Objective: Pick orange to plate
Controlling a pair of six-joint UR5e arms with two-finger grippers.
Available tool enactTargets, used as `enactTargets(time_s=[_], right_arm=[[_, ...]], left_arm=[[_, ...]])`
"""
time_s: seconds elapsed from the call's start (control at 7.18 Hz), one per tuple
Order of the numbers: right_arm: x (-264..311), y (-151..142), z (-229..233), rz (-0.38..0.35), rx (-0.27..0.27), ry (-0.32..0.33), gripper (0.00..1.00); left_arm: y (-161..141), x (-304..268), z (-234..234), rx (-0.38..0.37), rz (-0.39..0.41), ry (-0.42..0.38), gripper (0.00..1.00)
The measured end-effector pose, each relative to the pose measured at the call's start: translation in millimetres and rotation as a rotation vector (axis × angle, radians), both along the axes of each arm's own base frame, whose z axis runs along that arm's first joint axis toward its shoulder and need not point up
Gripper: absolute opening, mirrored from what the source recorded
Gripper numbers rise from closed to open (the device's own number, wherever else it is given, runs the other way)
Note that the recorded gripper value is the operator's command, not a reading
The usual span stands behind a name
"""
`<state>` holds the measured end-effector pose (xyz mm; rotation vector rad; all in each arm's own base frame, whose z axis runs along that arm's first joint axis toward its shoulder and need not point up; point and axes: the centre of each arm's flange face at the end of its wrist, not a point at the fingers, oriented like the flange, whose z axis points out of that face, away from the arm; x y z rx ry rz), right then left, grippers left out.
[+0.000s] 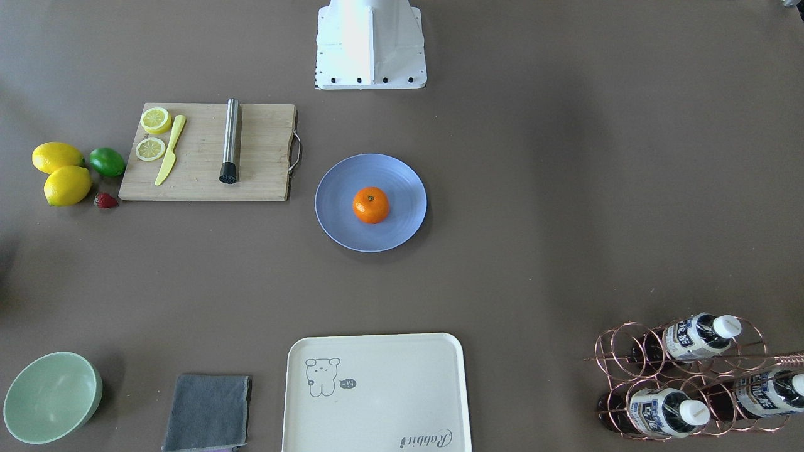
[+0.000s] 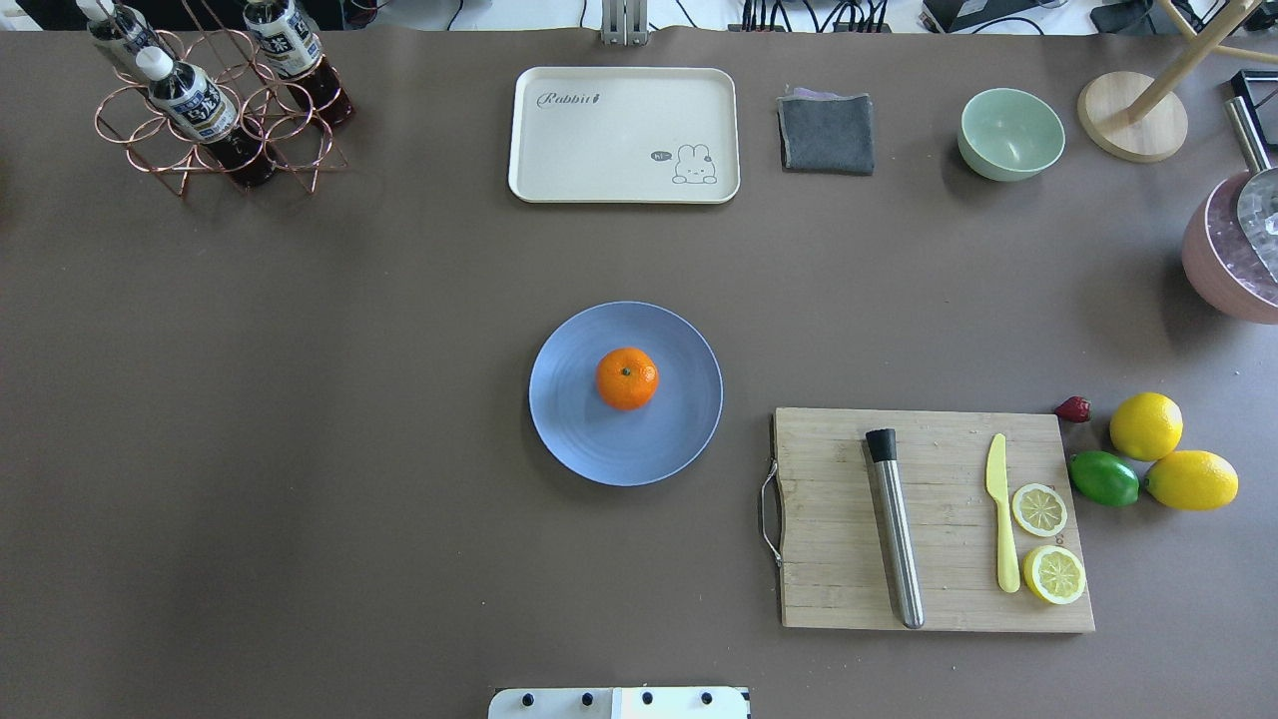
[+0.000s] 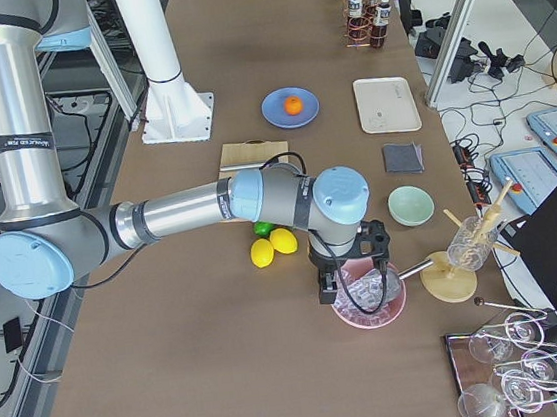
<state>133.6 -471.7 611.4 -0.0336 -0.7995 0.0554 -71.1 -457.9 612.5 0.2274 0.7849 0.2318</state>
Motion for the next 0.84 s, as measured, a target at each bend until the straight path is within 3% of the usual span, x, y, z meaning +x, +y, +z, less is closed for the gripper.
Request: enactTargets(time_s=[0.42, 0.84], right_arm=[[-8, -11, 3, 0.068, -0.014, 0.01, 1.0], [-34, -26, 4, 0.083, -0.003, 0.014, 1.0]], left_arm=[[10, -3, 8, -0.017, -0.006, 0.006, 0.98], [19, -7, 16, -0.033, -0.015, 0.007, 0.98]])
